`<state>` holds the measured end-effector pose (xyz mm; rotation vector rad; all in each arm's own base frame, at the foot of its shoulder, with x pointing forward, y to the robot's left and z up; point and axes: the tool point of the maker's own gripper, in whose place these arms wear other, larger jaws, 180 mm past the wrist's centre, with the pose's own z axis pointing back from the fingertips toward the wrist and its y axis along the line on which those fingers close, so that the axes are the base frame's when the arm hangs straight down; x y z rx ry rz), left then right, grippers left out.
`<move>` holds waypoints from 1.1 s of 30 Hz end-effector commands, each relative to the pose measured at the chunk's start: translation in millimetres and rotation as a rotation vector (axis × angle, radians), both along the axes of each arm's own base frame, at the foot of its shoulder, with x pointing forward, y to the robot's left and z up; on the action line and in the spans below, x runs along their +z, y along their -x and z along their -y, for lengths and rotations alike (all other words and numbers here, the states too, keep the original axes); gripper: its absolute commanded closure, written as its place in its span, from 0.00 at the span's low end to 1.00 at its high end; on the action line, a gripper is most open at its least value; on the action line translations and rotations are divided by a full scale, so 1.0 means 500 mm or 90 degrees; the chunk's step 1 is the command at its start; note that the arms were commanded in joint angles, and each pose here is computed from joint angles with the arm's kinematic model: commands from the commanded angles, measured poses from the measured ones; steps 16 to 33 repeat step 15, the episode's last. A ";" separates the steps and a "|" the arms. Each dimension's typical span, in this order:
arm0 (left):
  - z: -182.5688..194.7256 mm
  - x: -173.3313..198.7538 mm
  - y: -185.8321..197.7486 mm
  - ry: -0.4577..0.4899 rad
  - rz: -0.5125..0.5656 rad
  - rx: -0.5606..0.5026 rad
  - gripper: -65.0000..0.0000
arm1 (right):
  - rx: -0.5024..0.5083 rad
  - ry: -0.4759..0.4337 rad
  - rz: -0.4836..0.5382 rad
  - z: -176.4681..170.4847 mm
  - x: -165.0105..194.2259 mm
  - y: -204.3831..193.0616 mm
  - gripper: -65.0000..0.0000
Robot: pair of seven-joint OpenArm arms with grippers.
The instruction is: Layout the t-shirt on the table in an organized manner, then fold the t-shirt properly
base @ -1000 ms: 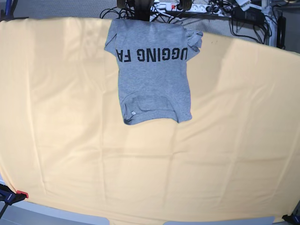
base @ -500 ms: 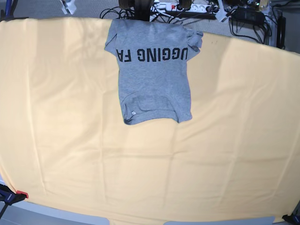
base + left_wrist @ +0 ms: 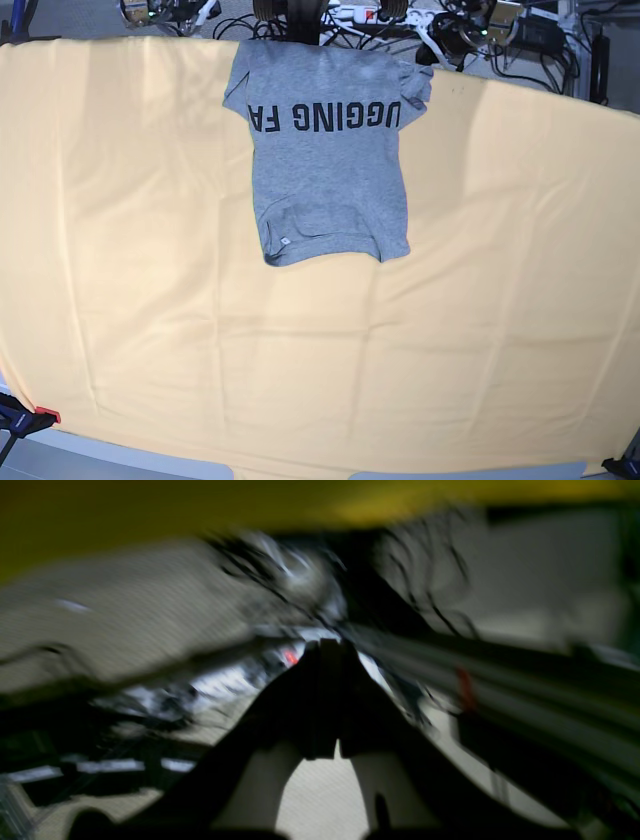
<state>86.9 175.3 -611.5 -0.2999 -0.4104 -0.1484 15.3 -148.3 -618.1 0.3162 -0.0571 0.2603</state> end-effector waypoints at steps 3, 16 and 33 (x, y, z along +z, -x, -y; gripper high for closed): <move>0.050 -0.016 0.015 -0.018 -0.006 -0.023 1.00 | 0.012 0.047 0.014 0.005 -0.010 -0.006 1.00; 0.140 -0.037 0.066 -0.029 -0.045 -0.019 1.00 | -0.005 0.057 0.078 -0.070 -0.017 -0.040 1.00; 0.140 -0.037 0.066 -0.029 -0.045 -0.019 1.00 | -0.005 0.057 0.078 -0.070 -0.017 -0.040 1.00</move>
